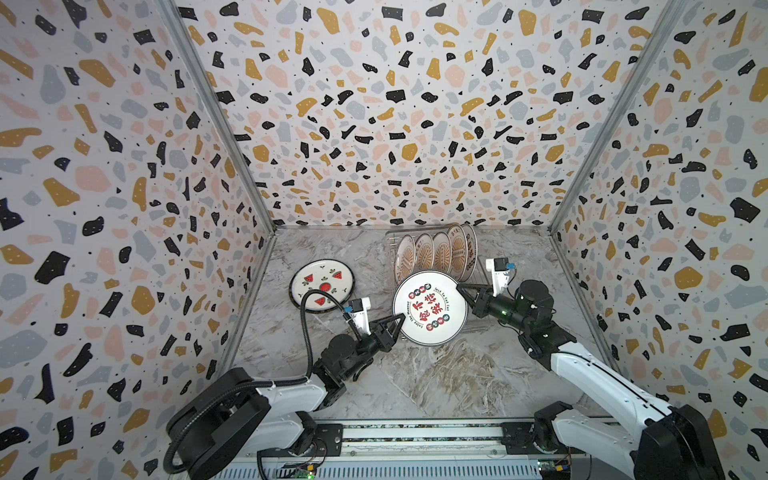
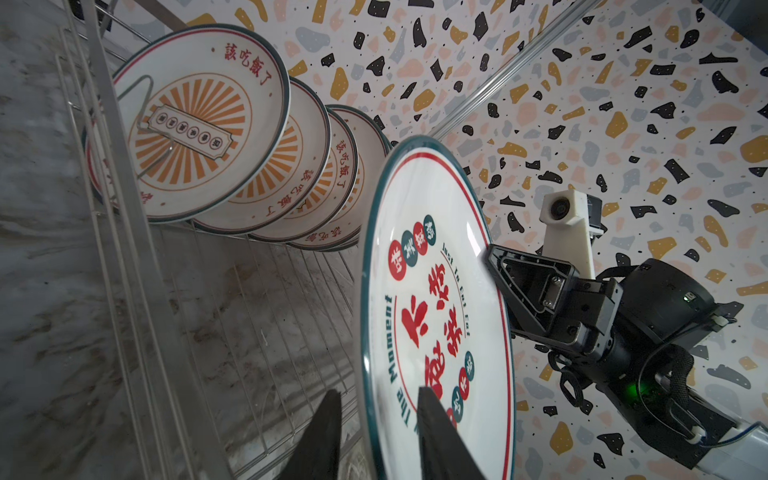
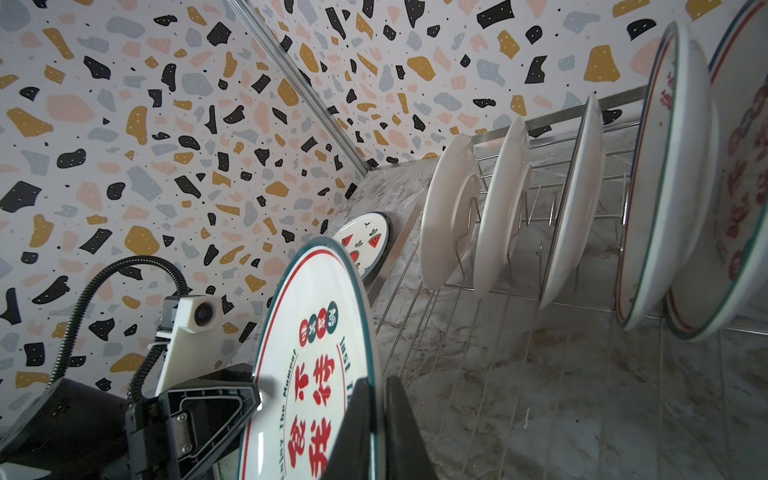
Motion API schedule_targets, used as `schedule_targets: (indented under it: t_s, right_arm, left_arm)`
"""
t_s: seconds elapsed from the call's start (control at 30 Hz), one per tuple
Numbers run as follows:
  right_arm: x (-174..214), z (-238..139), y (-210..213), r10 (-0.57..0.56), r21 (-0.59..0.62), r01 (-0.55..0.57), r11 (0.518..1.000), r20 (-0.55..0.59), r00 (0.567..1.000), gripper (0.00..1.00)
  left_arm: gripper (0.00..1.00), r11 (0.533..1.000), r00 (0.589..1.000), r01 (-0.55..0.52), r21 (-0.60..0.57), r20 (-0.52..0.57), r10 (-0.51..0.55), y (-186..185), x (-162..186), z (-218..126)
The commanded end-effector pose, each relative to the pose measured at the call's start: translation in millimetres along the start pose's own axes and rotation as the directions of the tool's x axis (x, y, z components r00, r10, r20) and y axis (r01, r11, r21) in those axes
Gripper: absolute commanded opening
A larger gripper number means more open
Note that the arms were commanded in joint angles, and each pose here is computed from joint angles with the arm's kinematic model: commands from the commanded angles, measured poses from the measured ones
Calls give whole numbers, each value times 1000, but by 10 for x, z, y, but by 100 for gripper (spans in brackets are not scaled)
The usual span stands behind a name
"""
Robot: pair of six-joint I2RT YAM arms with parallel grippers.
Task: Unload the plates from the dish rack
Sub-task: 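Carry the red-text plate toward the left gripper, away from the rack, then grip the red-text plate rim with the left gripper while right releases it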
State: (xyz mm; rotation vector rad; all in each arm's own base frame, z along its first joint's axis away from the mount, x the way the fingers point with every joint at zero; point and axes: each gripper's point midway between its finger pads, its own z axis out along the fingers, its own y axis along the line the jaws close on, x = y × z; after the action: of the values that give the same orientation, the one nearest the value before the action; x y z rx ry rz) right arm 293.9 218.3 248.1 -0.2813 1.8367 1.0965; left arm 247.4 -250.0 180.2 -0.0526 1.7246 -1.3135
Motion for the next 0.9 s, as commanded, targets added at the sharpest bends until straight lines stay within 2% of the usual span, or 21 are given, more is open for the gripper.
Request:
schedule_targets:
  t_s: [0.0,0.2,0.3,0.47,0.57,0.73,0.87]
  right_arm:
    - [-179,-29,171,-60,-42,63,997,66,996,4]
    - [-151,31,163,-93,-14,94,995,57,994,5]
    - [-126,72,178,-122,3,122,992,54,991,7]
    - [-70,130,172,-156,23,155,988,41,987,10]
    - [-61,162,157,-163,26,163,986,30,986,18]
    - [-45,182,136,-159,39,158,987,24,987,37]
    - [-75,163,90,-162,72,159,985,35,986,47]
  left_arm:
    - [27,993,999,19,119,32,-23,-279,-118,41]
    - [13,993,998,41,108,42,-46,-244,-127,45]
    - [1,995,998,42,91,43,-46,-221,-134,51]
    - [0,997,996,47,62,67,-52,-175,-179,47]
    - [0,996,995,56,72,82,-62,-203,-216,40]
    - [0,996,989,68,62,130,-76,-192,-333,-12]
    - [0,995,984,70,70,159,-81,-207,-423,-80]
